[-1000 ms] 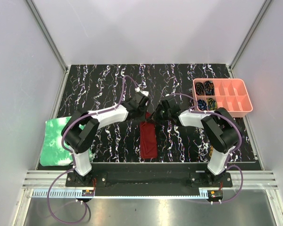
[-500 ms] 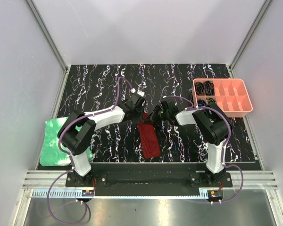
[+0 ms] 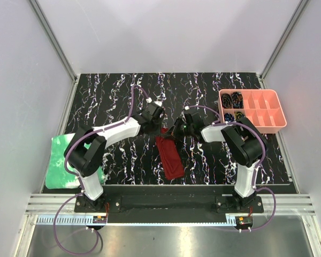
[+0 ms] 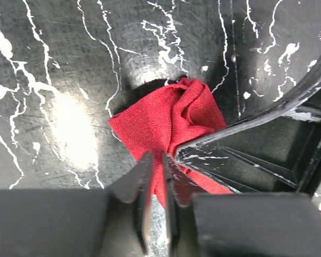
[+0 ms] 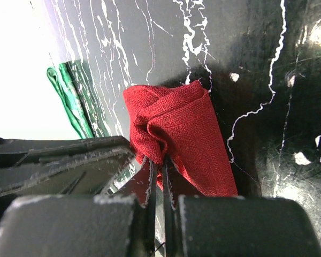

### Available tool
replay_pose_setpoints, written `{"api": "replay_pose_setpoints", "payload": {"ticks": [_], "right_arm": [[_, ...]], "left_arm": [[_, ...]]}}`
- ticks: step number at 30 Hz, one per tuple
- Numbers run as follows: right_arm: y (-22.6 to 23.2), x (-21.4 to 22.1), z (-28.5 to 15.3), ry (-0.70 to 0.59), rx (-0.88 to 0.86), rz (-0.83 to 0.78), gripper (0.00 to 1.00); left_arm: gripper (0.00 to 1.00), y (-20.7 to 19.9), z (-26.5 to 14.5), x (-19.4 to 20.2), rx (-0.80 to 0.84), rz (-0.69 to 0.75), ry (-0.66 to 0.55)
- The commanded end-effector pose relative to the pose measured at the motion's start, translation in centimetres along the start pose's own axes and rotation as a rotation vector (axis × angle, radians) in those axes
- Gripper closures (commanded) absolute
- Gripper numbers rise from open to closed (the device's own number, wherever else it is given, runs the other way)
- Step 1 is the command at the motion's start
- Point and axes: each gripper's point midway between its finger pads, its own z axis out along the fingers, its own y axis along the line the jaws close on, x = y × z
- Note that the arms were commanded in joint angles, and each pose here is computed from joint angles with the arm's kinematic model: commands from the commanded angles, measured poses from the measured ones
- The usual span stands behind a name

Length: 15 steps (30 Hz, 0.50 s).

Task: Fold the napkin into a case and place the utensils inside
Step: Stuff the top corner of the smaller-rectangle-folded napkin into the folded napkin.

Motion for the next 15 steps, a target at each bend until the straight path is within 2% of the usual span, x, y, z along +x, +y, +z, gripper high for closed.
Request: {"api": "replay_pose_setpoints", "payload": {"ticks": [1, 4, 8, 13, 15], "right_arm": [[2.7, -1.0, -0.7, -0.012, -0.071, -0.051, 1.0], [2.7, -1.0, -0.5, -0.008, -0.075, -0.043, 1.0], [2.6, -1.1, -0.6, -0.014, -0.069, -0.045, 1.0], [2.6, -1.0, -0.5, -0.007, -0.069, -0.04, 1.0], [2.4, -1.0, -0.4, -0.008, -0.066, -0.038, 1.0]], "left_arm": [[0.9, 0.3, -0.4, -1.9, -0.032, 0.011, -0.05], [0.85, 0.1, -0.3, -1.8, -0.026, 0.033, -0.03], [0.69, -0.3, -0.5, -1.3, 0.011, 0.02, -0.027], [0.67, -0.6, 0.2, -1.0, 0.026, 0.024, -0.009], [0.71, -0.5, 0.4, -1.2, 0.015, 0.022, -0.013]]}}
